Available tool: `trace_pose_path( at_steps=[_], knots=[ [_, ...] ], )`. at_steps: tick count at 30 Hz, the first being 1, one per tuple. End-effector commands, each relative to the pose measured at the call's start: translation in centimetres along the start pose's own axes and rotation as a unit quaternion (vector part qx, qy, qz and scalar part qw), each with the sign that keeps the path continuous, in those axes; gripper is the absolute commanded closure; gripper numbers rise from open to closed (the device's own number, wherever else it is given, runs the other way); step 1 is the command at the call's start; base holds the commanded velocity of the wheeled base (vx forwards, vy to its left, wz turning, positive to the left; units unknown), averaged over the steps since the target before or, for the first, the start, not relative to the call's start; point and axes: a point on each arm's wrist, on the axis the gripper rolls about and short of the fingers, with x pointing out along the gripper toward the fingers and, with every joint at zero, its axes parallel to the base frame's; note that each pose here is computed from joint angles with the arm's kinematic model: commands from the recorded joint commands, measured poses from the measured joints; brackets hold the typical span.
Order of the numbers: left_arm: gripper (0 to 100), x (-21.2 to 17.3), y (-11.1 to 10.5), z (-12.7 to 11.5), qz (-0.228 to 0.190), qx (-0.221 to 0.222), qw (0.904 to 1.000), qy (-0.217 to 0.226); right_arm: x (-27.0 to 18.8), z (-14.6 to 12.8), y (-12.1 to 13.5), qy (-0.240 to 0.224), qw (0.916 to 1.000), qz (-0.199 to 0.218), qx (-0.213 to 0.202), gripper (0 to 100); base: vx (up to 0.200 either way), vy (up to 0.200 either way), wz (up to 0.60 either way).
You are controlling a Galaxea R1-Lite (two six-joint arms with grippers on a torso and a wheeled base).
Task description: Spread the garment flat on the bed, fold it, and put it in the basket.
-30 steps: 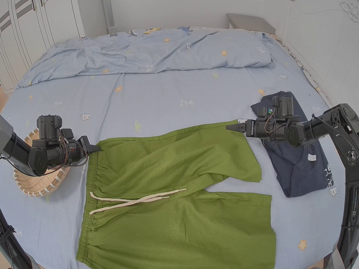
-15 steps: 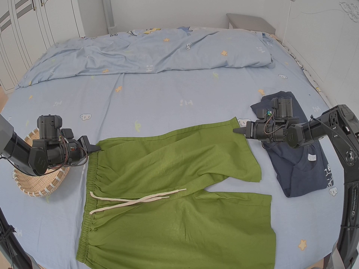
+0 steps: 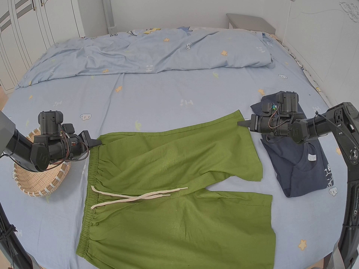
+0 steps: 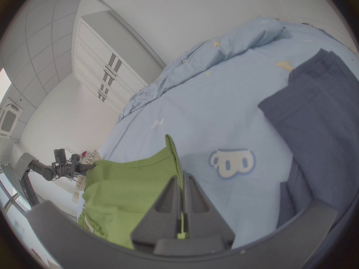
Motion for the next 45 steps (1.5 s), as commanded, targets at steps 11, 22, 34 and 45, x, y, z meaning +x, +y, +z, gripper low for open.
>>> trace_pose_path(
  at_steps=[11, 22, 34, 45],
  knots=[
    [100, -0.1, 2.1, 1.6, 0.019, -0.01, 0.9995, -0.025, -1.0, 1.5, -0.3, -0.028, 0.9996, -0.005, 0.001, 100, 0.0, 0.0, 0.0],
    [100, 0.8, 2.4, 1.4, 0.016, -0.008, 0.9996, -0.024, -0.8, 1.3, -0.3, -0.026, 0.9996, -0.004, 0.001, 100, 0.0, 0.0, 0.0],
    [0, 0.5, 1.8, 1.4, 0.013, -0.005, 0.9995, -0.027, -0.9, 1.4, -0.1, -0.028, 0.9996, -0.003, 0.0, 0, 0.0, 0.0, 0.0],
    [0, -3.1, -1.7, 2.0, -0.014, 0.013, 0.9985, -0.05, -8.5, 2.1, 1.6, -0.035, 0.9988, -0.028, 0.018, 0, 0.0, 0.0, 0.0]
  ],
)
